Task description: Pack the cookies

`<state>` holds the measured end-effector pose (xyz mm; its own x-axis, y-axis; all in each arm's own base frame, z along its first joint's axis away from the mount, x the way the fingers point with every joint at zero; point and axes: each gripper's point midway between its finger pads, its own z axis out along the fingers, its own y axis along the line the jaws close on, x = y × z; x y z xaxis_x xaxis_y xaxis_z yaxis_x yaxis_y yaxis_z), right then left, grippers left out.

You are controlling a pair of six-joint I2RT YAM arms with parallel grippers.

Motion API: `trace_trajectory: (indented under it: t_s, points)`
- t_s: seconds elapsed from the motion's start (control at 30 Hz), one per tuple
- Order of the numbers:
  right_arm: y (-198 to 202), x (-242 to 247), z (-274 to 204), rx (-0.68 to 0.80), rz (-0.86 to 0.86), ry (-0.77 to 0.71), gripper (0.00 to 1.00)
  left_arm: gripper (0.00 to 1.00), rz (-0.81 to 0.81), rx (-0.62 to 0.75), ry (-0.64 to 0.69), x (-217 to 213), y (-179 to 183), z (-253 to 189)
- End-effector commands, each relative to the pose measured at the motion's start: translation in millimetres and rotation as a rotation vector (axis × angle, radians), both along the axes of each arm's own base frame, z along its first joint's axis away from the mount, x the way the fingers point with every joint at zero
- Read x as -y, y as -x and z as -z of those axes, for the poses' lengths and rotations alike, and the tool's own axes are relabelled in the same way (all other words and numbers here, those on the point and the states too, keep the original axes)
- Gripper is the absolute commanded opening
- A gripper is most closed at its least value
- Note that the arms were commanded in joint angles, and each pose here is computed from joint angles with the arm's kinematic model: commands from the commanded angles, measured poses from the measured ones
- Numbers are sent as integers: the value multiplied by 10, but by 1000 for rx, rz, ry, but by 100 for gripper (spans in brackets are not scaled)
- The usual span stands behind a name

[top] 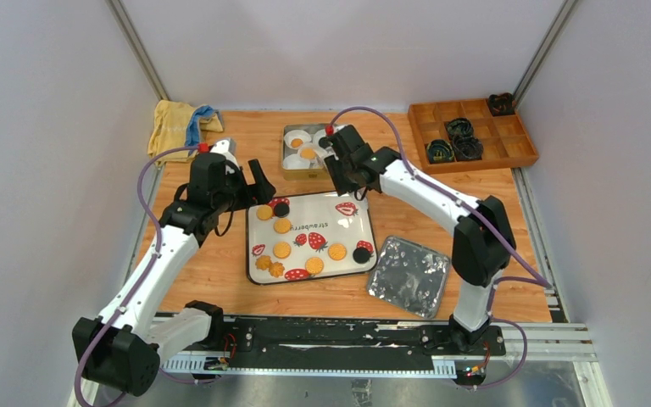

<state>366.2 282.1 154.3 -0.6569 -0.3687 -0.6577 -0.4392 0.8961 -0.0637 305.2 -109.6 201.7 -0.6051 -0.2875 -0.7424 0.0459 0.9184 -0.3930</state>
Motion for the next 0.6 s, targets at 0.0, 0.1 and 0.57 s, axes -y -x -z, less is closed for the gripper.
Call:
trace_trajectory:
  t_s: [0.0, 0.1, 0.57]
  points:
    - [493, -157, -446, 75, -107, -65, 52, 97, -19, 43, 5, -18, -54, -132]
    - [896, -209, -378, 48, -185, -56, 53, 97, -31, 12, 12, -8, -78, -62]
    - [1626, -394, 183, -78, -319, -2, 53, 96, -33, 9, 37, 5, -14, -61]
